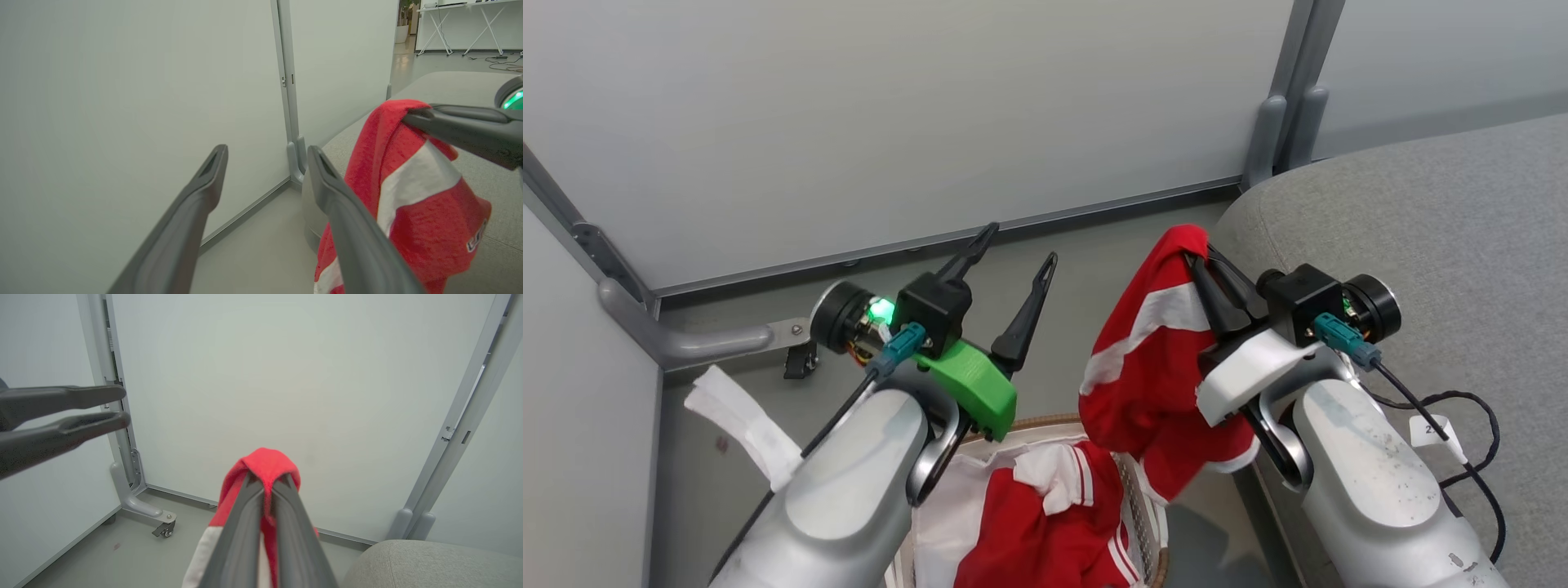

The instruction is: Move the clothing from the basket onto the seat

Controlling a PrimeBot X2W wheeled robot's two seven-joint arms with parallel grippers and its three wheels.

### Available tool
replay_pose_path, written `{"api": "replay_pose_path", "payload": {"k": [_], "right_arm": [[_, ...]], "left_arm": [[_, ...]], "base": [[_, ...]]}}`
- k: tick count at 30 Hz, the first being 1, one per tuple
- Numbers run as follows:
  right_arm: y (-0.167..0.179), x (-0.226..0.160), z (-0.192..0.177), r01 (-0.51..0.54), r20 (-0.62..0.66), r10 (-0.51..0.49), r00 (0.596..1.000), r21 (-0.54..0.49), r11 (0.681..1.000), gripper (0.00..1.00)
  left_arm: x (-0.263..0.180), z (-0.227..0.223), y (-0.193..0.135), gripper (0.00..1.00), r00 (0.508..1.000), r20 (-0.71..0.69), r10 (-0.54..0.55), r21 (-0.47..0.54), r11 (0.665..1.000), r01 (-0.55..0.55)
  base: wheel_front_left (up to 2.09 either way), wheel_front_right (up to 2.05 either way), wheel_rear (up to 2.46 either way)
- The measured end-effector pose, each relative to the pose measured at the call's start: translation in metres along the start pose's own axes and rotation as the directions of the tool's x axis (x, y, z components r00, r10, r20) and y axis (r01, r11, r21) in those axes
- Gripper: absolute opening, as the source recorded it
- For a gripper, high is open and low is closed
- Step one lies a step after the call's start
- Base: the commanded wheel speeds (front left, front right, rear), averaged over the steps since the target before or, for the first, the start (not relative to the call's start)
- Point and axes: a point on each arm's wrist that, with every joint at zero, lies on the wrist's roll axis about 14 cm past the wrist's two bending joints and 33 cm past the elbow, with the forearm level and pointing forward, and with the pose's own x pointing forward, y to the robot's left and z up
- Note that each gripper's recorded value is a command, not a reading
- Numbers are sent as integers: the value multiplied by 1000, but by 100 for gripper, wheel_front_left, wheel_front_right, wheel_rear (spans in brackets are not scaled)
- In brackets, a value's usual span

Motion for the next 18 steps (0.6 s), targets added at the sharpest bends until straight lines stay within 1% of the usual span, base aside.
{"api": "replay_pose_path", "payload": {"k": [8, 18], "right_arm": [[-13, -7, -1, 43, -4, -43, 999, -15, 999, 0], [-32, -19, 1, 101, -3, -102, 995, -34, 994, 0]], "left_arm": [[-27, -43, -6, 100, 995, -88, 51, -107, 992, -60], [-35, -59, -21, 100, 992, -113, 54, -183, 980, -74]], "base": [[0, 0, 0], [0, 0, 0]]}}
